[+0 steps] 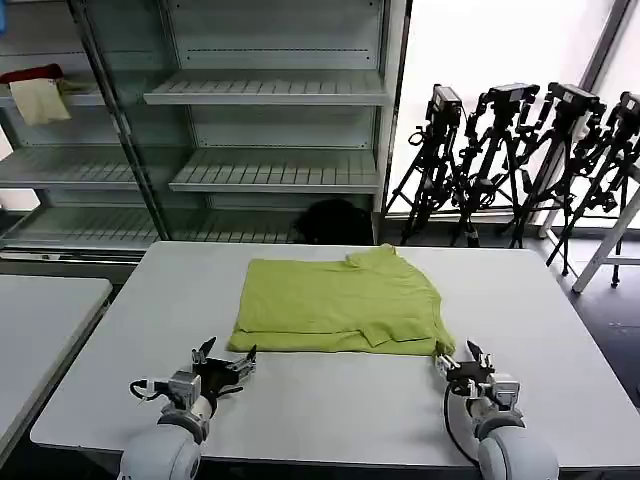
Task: Fold and organize the clothes.
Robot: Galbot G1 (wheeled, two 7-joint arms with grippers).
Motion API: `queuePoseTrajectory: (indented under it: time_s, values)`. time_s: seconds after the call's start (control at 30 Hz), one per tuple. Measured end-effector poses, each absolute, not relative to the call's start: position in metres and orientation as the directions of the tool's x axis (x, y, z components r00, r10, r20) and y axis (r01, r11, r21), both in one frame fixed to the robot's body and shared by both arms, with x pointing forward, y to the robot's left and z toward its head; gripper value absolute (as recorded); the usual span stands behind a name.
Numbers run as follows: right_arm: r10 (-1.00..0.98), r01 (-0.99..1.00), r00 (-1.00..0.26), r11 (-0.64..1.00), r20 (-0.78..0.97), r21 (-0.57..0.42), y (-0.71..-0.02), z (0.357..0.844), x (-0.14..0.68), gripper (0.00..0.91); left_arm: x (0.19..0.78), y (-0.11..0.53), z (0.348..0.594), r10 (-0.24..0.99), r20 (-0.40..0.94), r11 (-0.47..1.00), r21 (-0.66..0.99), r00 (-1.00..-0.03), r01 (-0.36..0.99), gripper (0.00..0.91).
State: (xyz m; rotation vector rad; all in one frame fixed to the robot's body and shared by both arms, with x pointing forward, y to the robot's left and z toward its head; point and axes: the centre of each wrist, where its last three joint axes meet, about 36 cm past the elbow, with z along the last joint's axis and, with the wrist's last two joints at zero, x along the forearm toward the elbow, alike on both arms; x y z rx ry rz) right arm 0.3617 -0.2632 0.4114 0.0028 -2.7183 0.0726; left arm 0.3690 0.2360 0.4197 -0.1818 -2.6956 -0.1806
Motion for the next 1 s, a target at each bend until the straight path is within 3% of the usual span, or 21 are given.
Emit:
queuePoseTrajectory:
  time_s: [0.03,0.17,1.0]
  values:
    - [0.007,-0.016,-0.912,0.998,0.41,-0.053,-0.262,0.411,0.361,0.0,0.369,0.236,0.419,0.1,0.428,0.983,0.098,-0.898,0.157,0.03]
    - [0.004,-0.023,-0.913,0.998,0.408,-0.06,-0.259,0.412,0.361,0.0,0.37,0.236,0.416,0.103,0.438,0.982,0.101,-0.893,0.162,0.01]
    - [-0.022,-0.057,-0.913,0.996,0.407,-0.075,-0.257,0.424,0.349,0.0,0.377,0.241,0.412,0.104,0.433,0.979,0.112,-0.895,0.168,0.0]
